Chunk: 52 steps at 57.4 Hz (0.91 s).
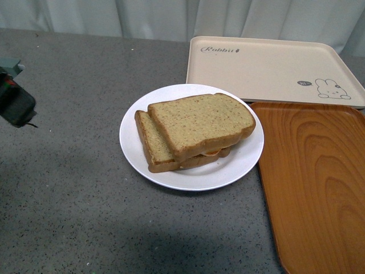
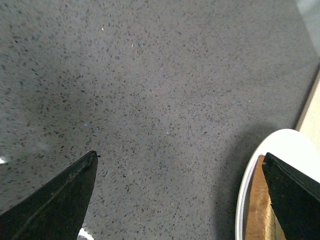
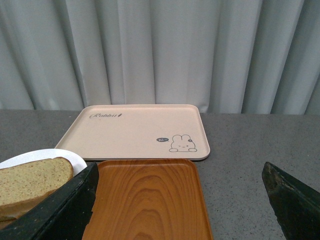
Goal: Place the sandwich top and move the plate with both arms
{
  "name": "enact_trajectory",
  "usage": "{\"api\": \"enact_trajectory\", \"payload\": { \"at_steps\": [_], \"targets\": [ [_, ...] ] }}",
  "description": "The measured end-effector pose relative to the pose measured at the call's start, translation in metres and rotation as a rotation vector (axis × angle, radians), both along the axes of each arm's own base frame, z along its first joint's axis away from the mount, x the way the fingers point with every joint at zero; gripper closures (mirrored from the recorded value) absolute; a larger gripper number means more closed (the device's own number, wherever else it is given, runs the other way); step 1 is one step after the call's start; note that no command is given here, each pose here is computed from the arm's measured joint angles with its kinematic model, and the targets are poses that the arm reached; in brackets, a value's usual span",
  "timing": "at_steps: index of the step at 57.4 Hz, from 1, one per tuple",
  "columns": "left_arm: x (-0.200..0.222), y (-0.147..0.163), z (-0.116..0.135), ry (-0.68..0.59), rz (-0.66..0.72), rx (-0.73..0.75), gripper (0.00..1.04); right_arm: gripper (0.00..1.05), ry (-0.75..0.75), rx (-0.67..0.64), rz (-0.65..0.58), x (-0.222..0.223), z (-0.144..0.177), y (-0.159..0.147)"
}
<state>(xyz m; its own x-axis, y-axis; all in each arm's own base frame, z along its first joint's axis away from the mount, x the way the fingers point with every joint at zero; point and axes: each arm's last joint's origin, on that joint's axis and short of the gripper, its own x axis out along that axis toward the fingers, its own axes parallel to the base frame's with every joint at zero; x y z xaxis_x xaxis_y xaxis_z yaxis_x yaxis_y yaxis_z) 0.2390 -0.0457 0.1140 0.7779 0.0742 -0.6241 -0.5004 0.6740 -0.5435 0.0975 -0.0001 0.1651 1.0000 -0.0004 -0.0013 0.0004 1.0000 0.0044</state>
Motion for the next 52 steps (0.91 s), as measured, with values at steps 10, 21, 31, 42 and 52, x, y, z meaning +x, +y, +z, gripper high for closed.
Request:
{"api": "enact_trajectory", "payload": {
  "at_steps": [10, 21, 31, 42, 52],
  "targets": [
    [0.024, -0.015, -0.006, -0.012, 0.009, -0.074, 0.06, 0.09, 0.0, 0.0, 0.0, 0.0, 0.0, 0.0],
    [0.042, -0.04, -0.005, -0.036, -0.013, -0.14, 0.06, 0.09, 0.0, 0.0, 0.0, 0.0, 0.0, 0.0],
    [0.048, -0.062, -0.009, -0.03, -0.037, -0.185, 0.06, 0.09, 0.0, 0.0, 0.0, 0.0, 0.0, 0.0],
    [0.045, -0.084, -0.021, -0.005, -0.056, -0.224, 0.06, 0.09, 0.0, 0.0, 0.0, 0.0, 0.0, 0.0],
    [0.044, -0.089, -0.029, 0.004, -0.054, -0.237, 0.06, 0.09, 0.0, 0.0, 0.0, 0.0, 0.0, 0.0]
  ]
}}
